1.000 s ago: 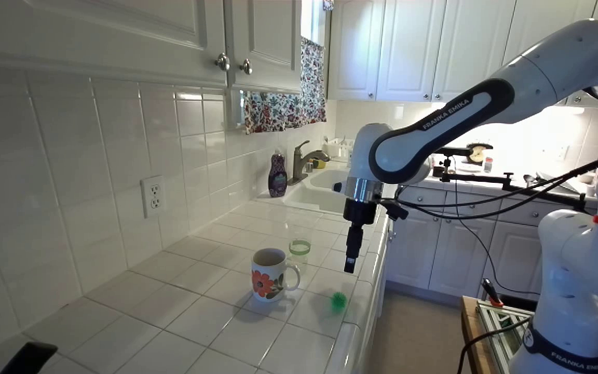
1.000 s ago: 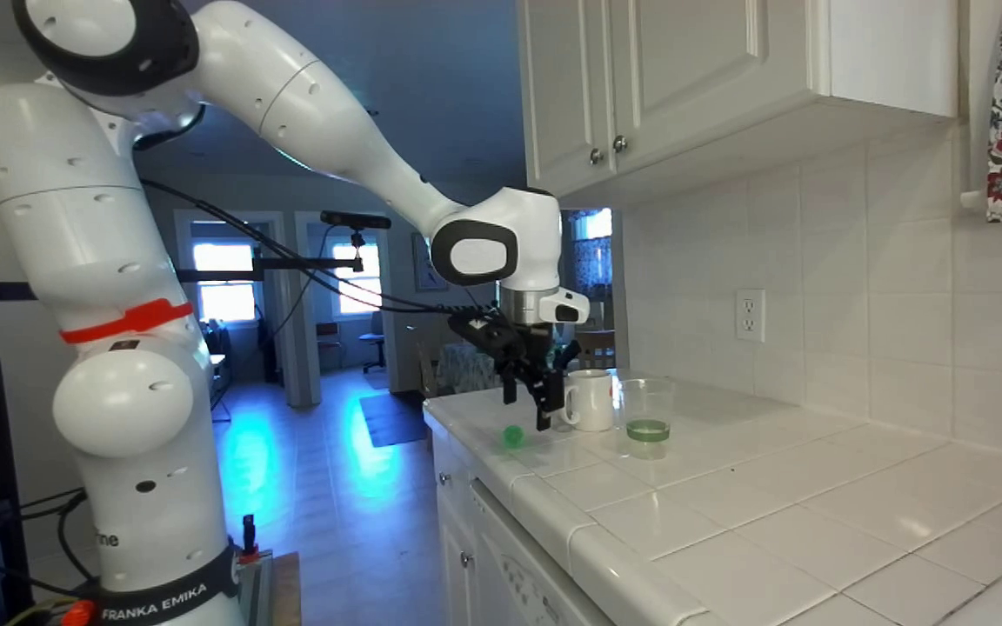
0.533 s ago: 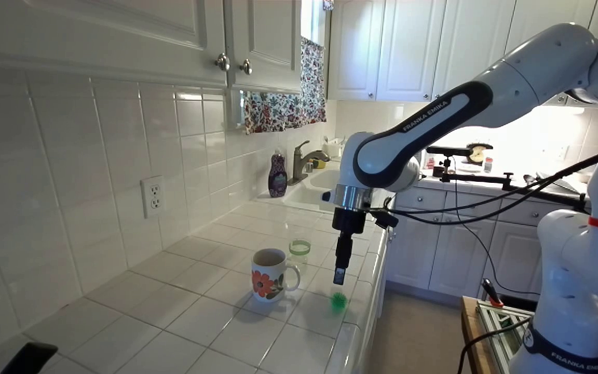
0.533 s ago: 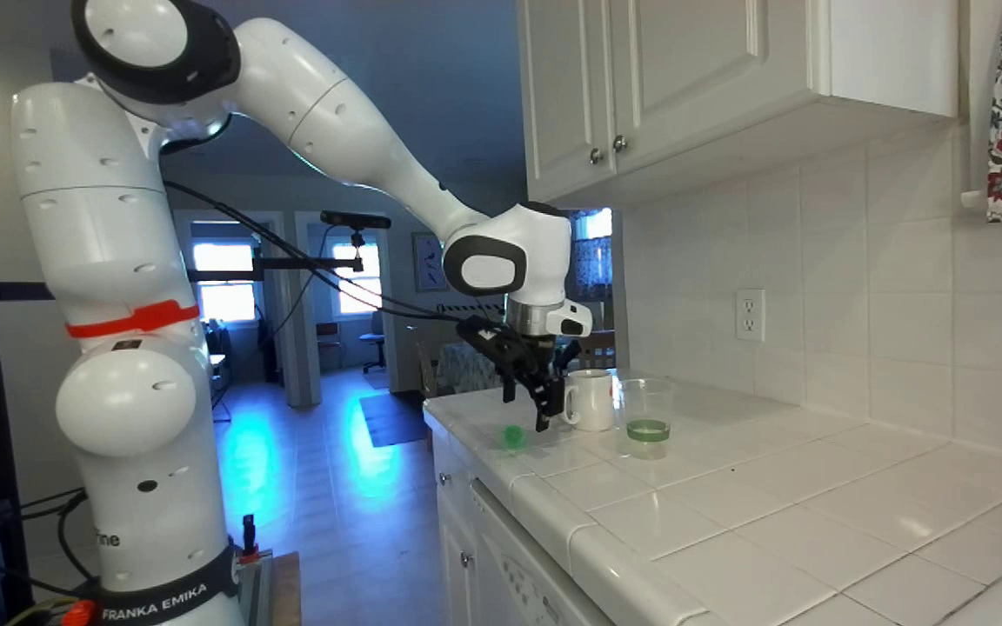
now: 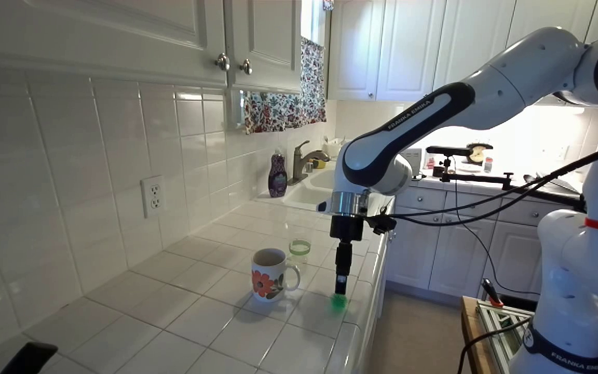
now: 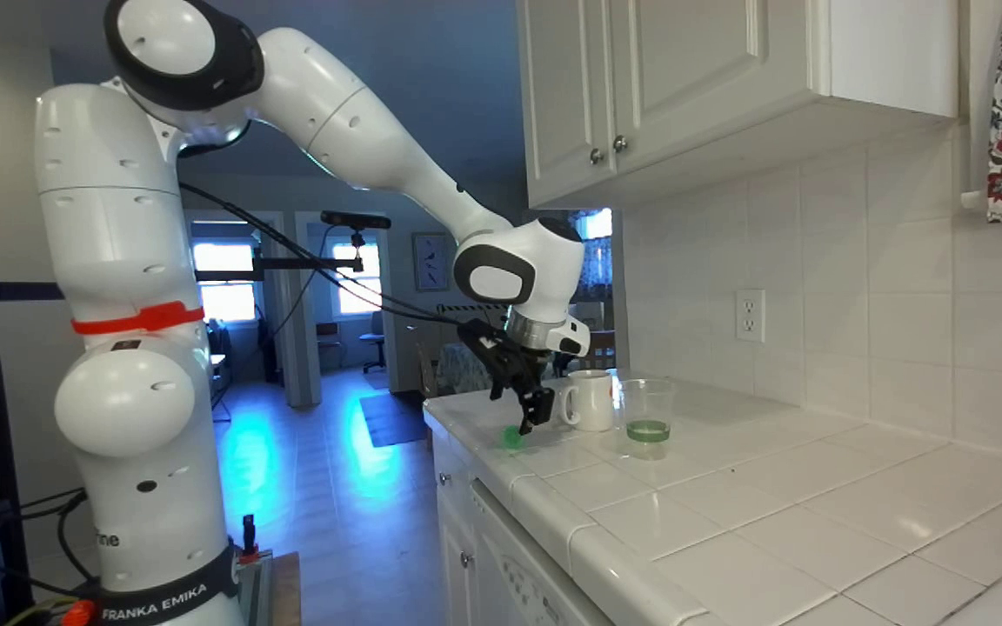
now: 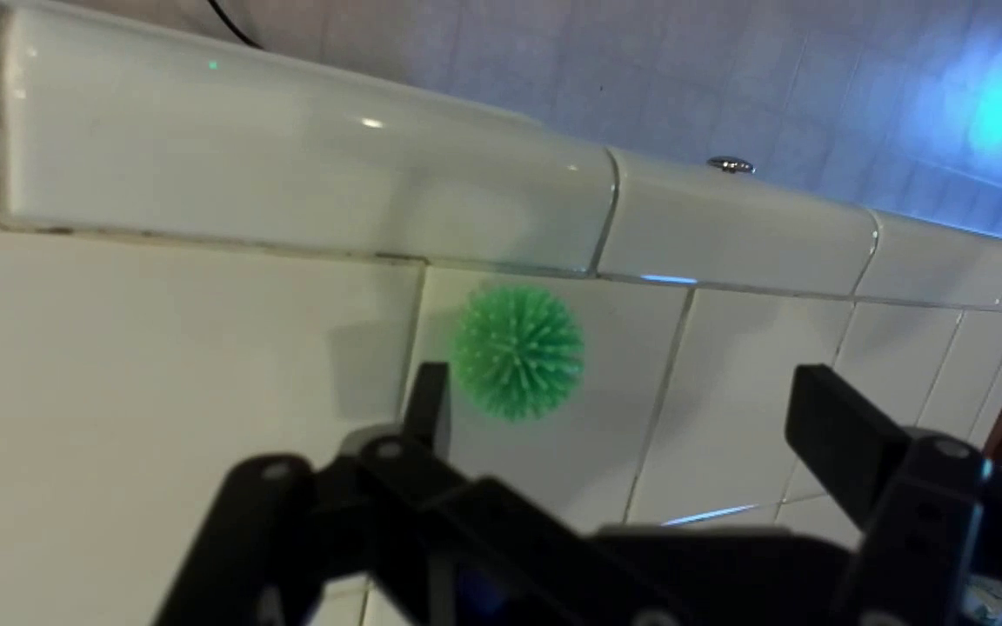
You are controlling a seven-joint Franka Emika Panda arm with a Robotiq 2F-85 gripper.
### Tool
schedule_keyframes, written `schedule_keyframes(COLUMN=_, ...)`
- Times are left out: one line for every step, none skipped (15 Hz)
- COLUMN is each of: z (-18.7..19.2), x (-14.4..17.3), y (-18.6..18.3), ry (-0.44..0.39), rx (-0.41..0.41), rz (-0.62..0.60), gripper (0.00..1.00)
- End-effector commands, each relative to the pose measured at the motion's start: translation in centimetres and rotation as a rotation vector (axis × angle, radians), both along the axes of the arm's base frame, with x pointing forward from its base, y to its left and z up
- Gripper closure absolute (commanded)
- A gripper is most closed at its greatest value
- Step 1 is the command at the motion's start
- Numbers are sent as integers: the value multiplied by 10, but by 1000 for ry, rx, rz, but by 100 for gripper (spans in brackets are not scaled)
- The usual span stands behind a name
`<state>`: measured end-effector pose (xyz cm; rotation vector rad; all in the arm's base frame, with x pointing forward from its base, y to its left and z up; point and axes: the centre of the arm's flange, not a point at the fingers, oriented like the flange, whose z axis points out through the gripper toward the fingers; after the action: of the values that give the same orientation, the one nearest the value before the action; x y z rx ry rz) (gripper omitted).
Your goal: Pick up the green object, then place it inside the cup
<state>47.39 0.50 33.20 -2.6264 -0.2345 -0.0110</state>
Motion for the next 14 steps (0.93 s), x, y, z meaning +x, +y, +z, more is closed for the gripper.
schedule_keyframes(z=-13, x=6, y=-2, ry=32, rx=0, rz=35, gripper=0)
schedule_keyframes(z=-15, x=5, y=-2, ry=39, rx=-14, rz=38, gripper=0)
schedule_keyframes(z=-18, x=5, y=-1, ry=41, rx=-27, rz=44, gripper=0)
schedule_keyframes(z=-21, x=4, y=-1, ry=41, rx=-43, rz=48, gripper=0)
schedule_keyframes(z=-23, x=4, y=-1, ry=43, rx=-49, rz=55, gripper=0)
schedule_keyframes(z=-25, x=4, y=0, ry=43, rx=-58, rz=60, gripper=25)
schedule_keyframes(z=-27, x=4, y=0, ry=39, rx=-67, rz=65, gripper=26)
schedule_keyframes(z=-28, x=4, y=1, ry=33, rx=-77, rz=71, gripper=35)
schedule_keyframes(z=-28, x=4, y=1, ry=23, rx=-85, rz=75, gripper=42)
schedule_keyframes(z=-29, x=5, y=2, ry=13, rx=-96, rz=79, gripper=52)
schedule_keyframes(z=-29, x=5, y=2, ry=4, rx=-105, rz=83, gripper=58)
schedule_keyframes(z=-28, x=6, y=3, ry=-8, rx=-115, rz=87, gripper=67)
schedule_keyframes(z=-28, x=7, y=3, ry=-14, rx=-125, rz=93, gripper=73)
schedule_keyframes(z=-27, x=7, y=4, ry=-19, rx=-132, rz=98, gripper=82)
